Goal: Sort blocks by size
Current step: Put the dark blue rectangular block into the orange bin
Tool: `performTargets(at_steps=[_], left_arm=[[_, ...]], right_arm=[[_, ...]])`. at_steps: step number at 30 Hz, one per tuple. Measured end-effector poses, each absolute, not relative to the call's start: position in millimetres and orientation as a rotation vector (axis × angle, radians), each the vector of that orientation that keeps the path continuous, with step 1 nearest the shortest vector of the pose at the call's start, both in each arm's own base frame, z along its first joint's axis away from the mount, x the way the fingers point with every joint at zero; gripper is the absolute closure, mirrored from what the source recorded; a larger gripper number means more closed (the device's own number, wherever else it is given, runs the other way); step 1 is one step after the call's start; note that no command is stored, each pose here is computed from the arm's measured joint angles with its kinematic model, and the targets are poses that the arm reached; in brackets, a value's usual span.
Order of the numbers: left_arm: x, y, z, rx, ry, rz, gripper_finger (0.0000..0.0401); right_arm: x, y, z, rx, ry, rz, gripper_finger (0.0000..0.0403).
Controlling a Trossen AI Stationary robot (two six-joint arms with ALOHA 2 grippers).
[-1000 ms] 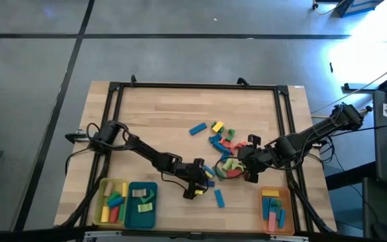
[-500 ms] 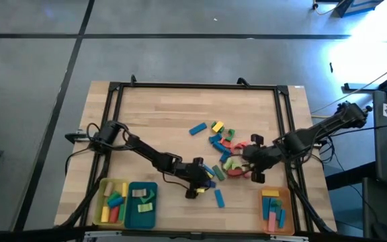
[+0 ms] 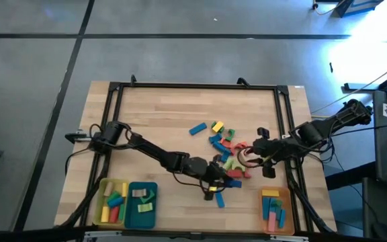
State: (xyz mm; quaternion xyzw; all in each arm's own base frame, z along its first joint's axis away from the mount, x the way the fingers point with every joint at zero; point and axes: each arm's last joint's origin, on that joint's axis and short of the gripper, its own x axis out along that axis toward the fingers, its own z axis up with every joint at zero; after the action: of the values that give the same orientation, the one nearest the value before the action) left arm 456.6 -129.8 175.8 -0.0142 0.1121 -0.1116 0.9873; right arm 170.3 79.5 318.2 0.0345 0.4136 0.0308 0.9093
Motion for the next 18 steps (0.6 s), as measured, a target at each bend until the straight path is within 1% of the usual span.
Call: performTargets(at_steps=[5,8,12,16,18], left_arm=[[467,-132,193,-0.017,0.165,-0.229,0.0316],[467,-130,194,-0.101,0.193,-0.227,0.0316],[467,-127,194,-0.271,0.218,-0.272,0.0316],[468,-123,193,-0.403,0.250,-0.282,0.0295],[469,-119,194,-0.443,0.248,-0.296,0.0292]], right_arm=[[173,83,317,0.192,0.879,0.087,0.0243],[178,87,316,0.188,0.872,0.125,0.0243],[182,92,316,0.110,0.845,0.193,0.0243],[182,103,314,-0.040,0.826,0.276,0.0243],[180,112,313,-0.103,0.816,0.327,0.0243]])
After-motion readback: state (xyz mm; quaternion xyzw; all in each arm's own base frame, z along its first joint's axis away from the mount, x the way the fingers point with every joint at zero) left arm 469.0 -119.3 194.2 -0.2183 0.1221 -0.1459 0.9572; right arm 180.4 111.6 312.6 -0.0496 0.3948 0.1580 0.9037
